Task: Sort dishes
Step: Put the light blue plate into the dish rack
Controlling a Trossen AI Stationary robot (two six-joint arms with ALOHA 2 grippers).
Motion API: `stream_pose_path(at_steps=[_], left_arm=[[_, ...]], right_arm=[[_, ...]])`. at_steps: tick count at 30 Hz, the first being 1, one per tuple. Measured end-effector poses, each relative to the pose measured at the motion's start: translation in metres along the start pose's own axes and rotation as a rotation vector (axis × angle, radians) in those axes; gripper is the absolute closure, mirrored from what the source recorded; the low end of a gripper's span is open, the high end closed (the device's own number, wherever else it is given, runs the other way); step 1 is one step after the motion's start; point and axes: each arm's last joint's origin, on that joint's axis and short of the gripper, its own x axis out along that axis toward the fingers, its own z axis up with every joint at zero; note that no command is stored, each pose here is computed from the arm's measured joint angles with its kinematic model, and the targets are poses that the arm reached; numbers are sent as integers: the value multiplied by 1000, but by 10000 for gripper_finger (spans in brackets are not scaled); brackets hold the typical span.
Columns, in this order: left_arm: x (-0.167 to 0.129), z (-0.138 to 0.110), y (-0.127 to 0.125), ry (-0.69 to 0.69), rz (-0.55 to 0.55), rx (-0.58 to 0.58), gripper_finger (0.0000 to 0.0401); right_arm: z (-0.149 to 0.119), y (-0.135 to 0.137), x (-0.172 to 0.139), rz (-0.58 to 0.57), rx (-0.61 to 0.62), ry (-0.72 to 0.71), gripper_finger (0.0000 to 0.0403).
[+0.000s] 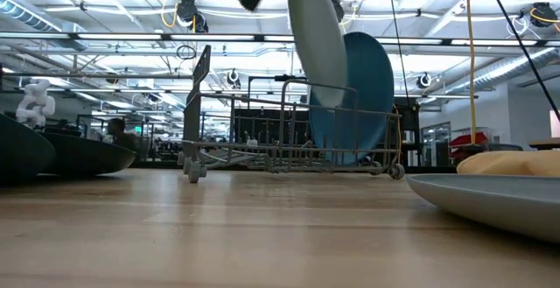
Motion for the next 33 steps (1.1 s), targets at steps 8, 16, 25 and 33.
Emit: stream_pose_path(at_steps=[8, 16, 25, 33], left_arm=[[14, -17, 11, -60, 72, -83, 401], [15, -15, 13, -123, 127, -112, 401], [32, -32, 28, -137, 164, -173, 401], [46, -40, 35, -120, 121, -214, 401]], right_arm=[[0, 0, 0, -2, 2, 3, 397], [-1, 0, 0, -7, -4, 4, 397], [0, -1, 0, -24, -1, -5, 397], [0, -1, 0, -26, 0, -5, 397]])
